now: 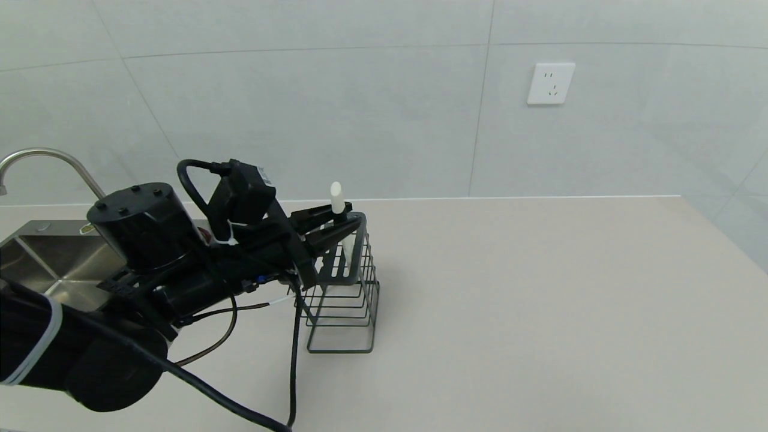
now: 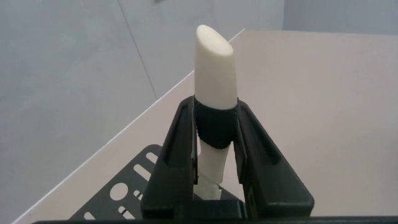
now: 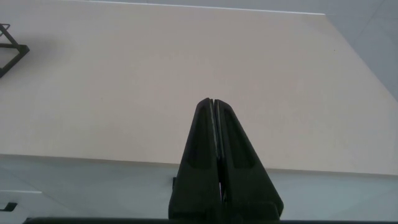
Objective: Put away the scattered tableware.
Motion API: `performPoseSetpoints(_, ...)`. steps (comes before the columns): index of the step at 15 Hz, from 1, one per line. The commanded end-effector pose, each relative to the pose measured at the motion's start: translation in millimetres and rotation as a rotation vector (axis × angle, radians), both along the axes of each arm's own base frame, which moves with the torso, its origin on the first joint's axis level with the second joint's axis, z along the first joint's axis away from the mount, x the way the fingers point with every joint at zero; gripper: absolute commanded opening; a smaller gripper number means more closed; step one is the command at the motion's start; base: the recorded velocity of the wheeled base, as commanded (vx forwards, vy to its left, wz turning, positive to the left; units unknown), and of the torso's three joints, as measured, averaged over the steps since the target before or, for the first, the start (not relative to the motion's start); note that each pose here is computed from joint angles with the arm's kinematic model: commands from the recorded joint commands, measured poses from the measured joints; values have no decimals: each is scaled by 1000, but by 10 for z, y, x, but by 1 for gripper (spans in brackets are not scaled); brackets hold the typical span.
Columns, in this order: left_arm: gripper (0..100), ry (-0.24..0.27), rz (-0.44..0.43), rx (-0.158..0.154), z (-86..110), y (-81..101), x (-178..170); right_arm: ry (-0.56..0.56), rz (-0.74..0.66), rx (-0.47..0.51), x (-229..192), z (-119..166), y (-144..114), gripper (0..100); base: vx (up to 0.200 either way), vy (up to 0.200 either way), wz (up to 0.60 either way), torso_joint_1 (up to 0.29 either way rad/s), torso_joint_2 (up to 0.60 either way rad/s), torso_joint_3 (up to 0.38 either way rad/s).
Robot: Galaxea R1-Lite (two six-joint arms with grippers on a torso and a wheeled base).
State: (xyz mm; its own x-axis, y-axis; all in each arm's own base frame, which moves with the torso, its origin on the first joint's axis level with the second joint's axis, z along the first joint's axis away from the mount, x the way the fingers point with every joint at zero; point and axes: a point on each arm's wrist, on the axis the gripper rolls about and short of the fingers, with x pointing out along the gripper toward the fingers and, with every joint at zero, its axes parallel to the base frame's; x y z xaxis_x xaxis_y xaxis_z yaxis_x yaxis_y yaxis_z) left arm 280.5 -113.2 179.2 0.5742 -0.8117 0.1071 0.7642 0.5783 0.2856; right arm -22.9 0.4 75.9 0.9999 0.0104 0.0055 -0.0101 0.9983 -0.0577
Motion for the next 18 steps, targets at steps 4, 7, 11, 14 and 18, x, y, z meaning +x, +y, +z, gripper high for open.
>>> performPoseSetpoints(4, 0, 37, 5, 15, -122, -4, 58, 1, 0, -1, 1, 1, 0, 0, 0, 0, 0, 0, 0, 0)
performPoseSetpoints(7, 0, 51, 5, 20, -169, -9, 72, -1, 0, -1, 1, 2, 0, 0, 0, 0, 0, 0, 0, 0)
performPoseSetpoints(11, 0, 86, 5, 32, -259, 4, 36, 1, 0, -1, 1, 1, 0, 0, 0, 0, 0, 0, 0, 0)
performPoseSetpoints(14, 0, 97, 5, 36, -287, 9, 20, -1, 0, -1, 1, 2, 0, 0, 0, 0, 0, 0, 0, 0)
performPoseSetpoints(18, 100, 106, 5, 38, -305, 15, 4, 1, 0, -1, 1, 1, 0, 0, 0, 0, 0, 0, 0, 0)
